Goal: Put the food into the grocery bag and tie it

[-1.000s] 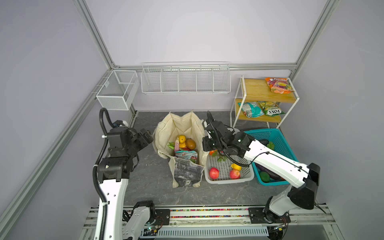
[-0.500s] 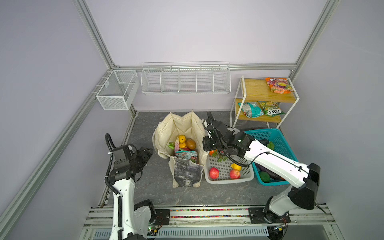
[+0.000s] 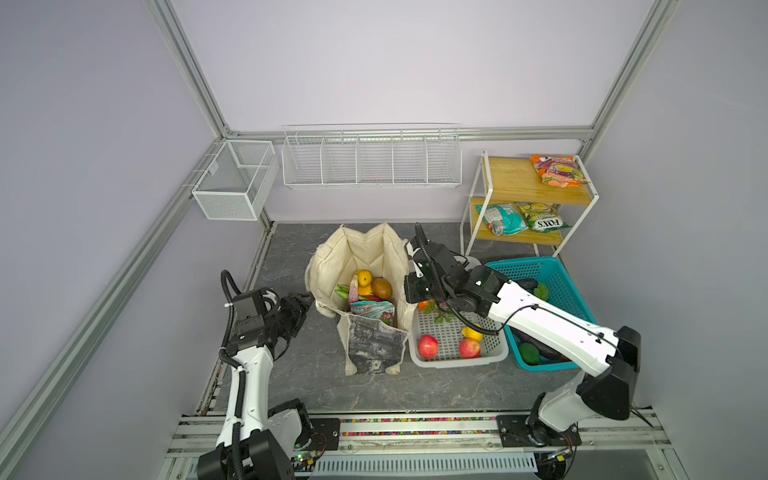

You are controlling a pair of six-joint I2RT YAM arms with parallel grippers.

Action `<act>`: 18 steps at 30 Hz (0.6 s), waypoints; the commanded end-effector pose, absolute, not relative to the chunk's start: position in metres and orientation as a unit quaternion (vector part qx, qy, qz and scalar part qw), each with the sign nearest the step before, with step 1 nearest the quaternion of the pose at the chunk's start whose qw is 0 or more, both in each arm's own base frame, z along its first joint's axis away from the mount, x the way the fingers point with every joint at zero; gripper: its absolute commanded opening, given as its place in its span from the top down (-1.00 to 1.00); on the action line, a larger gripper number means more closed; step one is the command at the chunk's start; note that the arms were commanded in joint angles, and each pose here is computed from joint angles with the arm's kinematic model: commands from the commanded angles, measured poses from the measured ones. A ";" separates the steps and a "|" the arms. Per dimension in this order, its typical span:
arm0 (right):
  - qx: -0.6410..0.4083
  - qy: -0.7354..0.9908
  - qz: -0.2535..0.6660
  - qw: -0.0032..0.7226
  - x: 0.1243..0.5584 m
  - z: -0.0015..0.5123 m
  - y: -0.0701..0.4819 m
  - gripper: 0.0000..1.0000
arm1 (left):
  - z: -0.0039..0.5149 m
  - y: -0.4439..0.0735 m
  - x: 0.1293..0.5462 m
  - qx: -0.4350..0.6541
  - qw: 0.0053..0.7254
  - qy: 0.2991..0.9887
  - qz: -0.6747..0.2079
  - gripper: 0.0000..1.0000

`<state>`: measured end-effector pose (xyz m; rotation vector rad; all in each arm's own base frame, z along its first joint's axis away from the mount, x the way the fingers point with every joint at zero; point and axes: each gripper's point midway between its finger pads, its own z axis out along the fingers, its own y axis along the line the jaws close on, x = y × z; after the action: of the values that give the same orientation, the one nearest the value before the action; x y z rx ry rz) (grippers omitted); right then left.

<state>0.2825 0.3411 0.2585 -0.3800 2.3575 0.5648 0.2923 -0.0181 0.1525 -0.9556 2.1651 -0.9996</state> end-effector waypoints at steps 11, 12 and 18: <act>-0.151 0.900 0.231 0.337 0.277 0.263 0.341 0.82 | 0.143 -0.025 0.308 -0.351 0.275 0.788 -0.423 -0.20; -0.151 0.900 0.231 0.337 0.277 0.263 0.341 0.82 | 0.143 -0.026 0.309 -0.349 0.275 0.788 -0.428 -0.19; -0.150 0.901 0.231 0.336 0.279 0.262 0.342 0.82 | 0.135 -0.030 0.312 -0.344 0.264 0.791 -0.432 -0.04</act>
<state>0.2817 0.3421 0.2597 -0.3826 2.3540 0.5770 0.3088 -0.0269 0.1344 -0.9553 2.1498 -1.1415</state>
